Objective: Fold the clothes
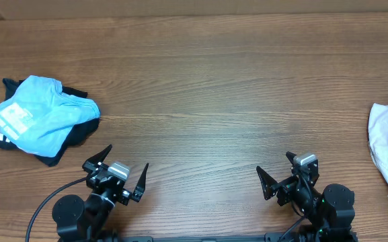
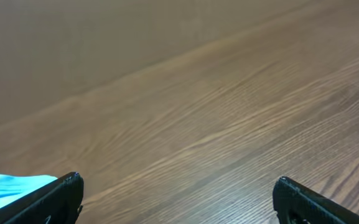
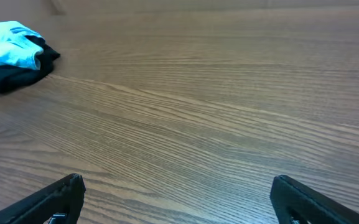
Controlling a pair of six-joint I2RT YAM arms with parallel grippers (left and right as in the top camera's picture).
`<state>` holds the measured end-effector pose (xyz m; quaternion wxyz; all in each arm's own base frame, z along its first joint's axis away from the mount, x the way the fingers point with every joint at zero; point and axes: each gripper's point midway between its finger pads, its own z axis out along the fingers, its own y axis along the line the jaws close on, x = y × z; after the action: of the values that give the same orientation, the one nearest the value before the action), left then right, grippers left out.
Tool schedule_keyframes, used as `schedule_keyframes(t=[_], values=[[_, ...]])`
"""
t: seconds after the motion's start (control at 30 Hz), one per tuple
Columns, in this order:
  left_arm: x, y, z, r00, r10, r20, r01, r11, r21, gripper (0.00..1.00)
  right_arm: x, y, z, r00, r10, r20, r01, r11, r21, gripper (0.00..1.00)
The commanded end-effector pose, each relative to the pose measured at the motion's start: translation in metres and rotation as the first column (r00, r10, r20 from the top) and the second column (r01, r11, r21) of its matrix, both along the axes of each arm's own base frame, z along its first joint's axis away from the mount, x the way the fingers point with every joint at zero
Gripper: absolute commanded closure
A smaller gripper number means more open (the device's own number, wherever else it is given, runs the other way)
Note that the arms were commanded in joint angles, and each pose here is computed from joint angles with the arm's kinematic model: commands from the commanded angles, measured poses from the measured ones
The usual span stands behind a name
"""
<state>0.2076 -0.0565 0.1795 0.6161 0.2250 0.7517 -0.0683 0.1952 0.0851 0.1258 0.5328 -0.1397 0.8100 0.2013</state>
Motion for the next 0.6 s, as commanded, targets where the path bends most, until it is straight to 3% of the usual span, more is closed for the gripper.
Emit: schedule_keyframes(t=[0.0,0.1,0.57], values=[[0.001,-0.01,-0.014,0.997,-0.067,0.027,0.067,0.998,0.004,0.0,0.0,0.001,-0.002,1.0,0.008,0.004,-0.008,1.0,-0.002,0.0],[0.005,-0.008,-0.04,0.998,-0.056,-0.011,0.056,0.998,-0.004,0.0,0.0,0.001,-0.002,1.0,0.008,0.004,-0.008,1.0,-0.002,0.0],[0.005,-0.007,-0.039,0.999,-0.053,-0.004,0.053,0.999,-0.001,0.0,0.0,0.001,-0.002,1.0,0.008,0.004,-0.008,1.0,-0.002,0.0]])
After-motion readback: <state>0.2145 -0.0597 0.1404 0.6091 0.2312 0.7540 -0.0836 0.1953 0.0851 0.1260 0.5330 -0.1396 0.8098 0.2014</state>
